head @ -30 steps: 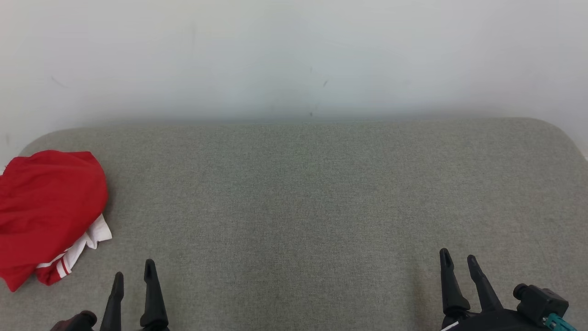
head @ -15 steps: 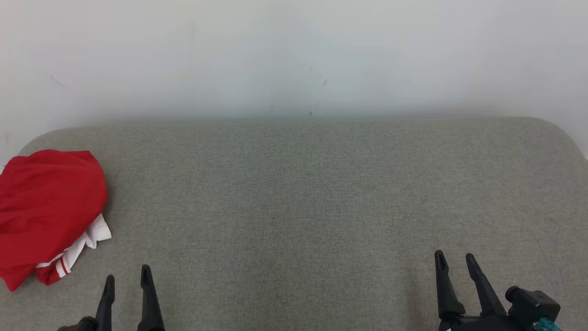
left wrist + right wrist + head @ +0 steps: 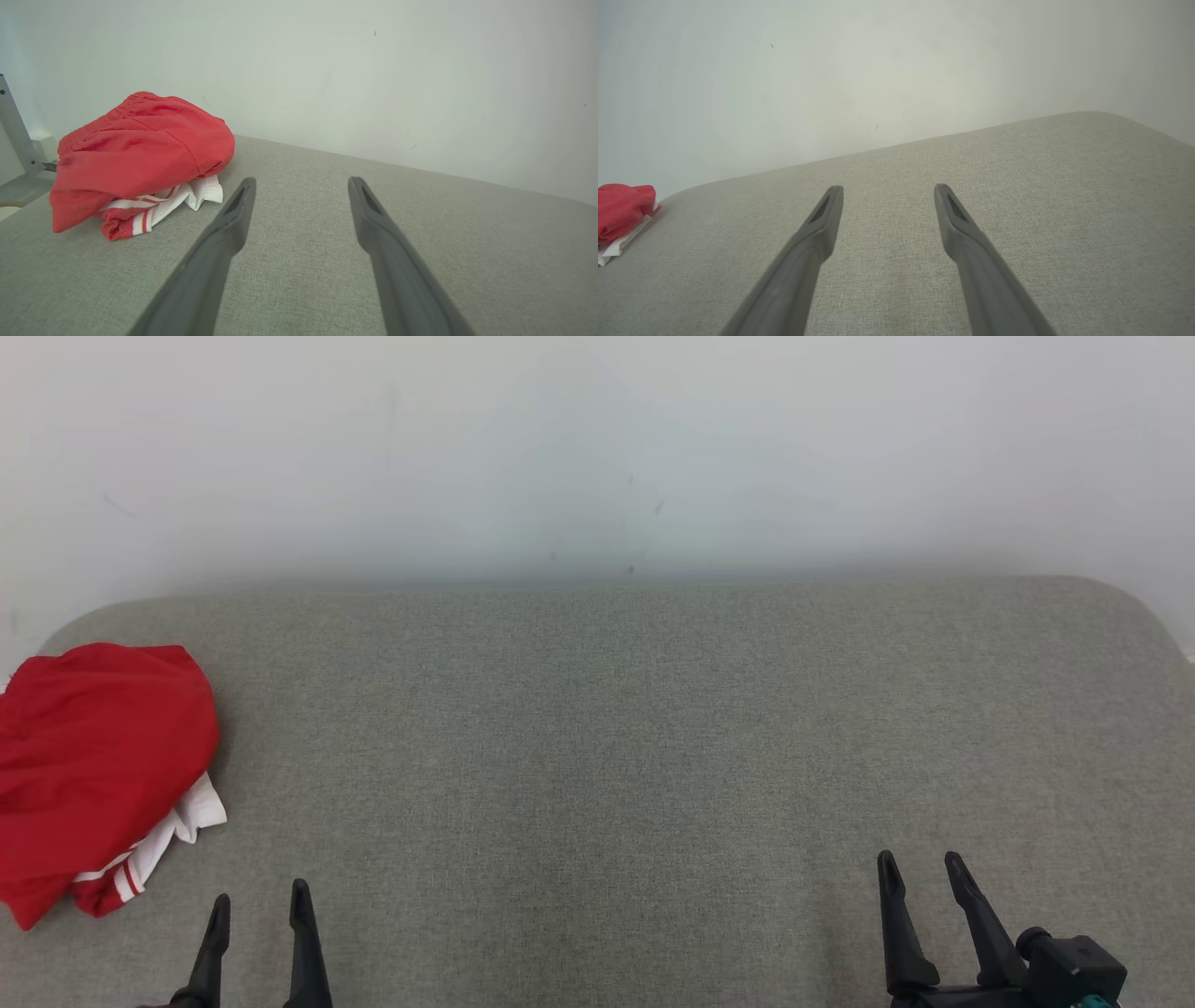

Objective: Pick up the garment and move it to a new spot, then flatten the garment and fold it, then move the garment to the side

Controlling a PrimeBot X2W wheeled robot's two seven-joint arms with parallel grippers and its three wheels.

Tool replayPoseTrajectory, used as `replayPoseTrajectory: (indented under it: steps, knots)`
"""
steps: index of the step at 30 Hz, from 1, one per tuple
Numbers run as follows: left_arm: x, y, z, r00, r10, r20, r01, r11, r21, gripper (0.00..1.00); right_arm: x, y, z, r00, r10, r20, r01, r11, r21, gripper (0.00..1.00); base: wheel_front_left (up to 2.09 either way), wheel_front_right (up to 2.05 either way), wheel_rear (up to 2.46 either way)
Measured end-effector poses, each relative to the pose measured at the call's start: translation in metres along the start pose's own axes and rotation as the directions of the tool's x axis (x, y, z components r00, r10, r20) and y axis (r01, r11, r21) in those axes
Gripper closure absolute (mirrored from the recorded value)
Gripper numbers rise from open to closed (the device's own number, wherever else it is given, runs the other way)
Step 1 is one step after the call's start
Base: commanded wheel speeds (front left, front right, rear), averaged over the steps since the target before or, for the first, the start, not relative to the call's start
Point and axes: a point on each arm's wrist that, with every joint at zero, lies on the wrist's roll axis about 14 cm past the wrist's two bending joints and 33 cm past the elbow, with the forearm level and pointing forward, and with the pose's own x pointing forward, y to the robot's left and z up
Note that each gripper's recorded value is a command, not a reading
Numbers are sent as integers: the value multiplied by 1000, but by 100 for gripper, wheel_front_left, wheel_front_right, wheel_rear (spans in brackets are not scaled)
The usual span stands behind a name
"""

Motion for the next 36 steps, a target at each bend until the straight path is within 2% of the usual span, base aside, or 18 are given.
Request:
replayPoseTrajectory:
  steps: [23, 36]
  knots:
    - [-10, 7, 2, 1000, -17, 14, 14, 981, 194, 0, -7, 2, 5, 999, 23, 37, -18, 992, -123, 0, 0, 0, 0]
    - [-11, 13, 2, 1000, 5, 15, -8, 983, 183, 0, -13, -8, 4, 999, -8, 33, 12, 993, -119, 0, 0, 0, 0]
